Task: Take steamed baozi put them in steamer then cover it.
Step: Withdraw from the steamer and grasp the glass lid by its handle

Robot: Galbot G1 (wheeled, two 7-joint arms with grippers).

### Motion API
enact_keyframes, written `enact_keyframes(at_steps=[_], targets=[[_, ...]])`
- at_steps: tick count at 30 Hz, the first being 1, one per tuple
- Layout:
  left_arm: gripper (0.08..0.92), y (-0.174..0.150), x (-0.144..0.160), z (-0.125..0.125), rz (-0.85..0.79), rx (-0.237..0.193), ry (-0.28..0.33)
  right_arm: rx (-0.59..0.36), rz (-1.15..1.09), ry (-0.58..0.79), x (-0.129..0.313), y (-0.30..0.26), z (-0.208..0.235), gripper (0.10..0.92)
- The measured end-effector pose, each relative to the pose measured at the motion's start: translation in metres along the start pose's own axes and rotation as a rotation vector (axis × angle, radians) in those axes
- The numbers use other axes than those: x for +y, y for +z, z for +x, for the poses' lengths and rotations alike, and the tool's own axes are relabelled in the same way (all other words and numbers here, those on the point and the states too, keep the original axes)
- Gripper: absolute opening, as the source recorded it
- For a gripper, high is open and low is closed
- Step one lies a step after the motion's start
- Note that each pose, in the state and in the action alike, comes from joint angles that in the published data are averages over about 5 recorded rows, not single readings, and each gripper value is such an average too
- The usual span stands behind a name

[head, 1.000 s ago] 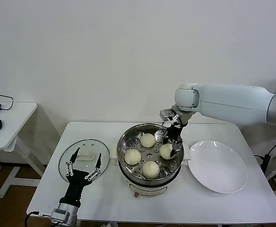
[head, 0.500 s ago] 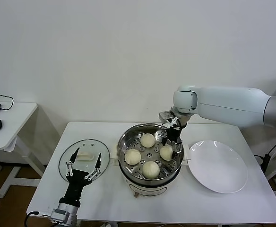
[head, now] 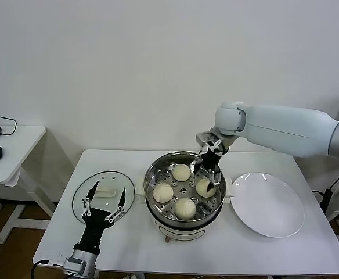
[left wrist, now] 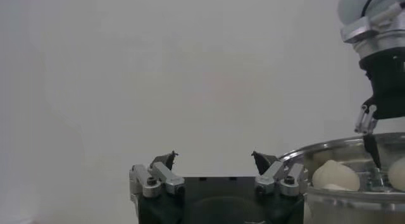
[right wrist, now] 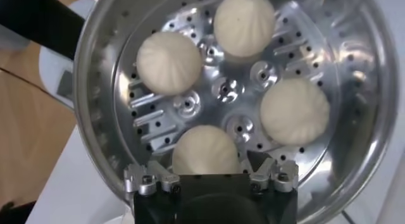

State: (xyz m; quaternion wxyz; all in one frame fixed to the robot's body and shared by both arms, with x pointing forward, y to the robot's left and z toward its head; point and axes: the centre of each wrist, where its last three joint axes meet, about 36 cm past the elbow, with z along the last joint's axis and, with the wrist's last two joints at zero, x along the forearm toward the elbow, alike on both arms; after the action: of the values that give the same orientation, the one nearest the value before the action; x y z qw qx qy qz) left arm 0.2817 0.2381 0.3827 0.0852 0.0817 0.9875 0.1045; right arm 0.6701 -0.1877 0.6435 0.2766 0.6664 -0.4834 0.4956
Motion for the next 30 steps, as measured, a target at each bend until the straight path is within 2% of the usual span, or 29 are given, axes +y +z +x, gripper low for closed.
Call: enact_keyframes(at_steps=[6,13,18,22,30], targets=[[0.823,-0.003,0.000,0.000,-0.014,-0.005,0.006,-0.200,-0.013,0.289,0.017,0.019,0.034,0.823],[0.823,0.000,-0.001,-0.004,-0.026,-0.010,0.013,-0.401,-0.077,0.803,0.050,0.055,0.038,0.823],[0.823,0.002,0.000,-0.010,-0.055,-0.019,0.012,-0.553,-0.181,1.174,0.073,0.080,0.015,0.823],[0.823,0.002,0.002,-0.014,-0.096,-0.030,0.007,-0.649,-0.308,1.421,0.095,0.103,-0.012,0.823],[0.823,0.007,0.006,-0.022,-0.212,-0.043,-0.034,-0.751,-0.563,1.742,0.153,0.147,-0.075,0.823]])
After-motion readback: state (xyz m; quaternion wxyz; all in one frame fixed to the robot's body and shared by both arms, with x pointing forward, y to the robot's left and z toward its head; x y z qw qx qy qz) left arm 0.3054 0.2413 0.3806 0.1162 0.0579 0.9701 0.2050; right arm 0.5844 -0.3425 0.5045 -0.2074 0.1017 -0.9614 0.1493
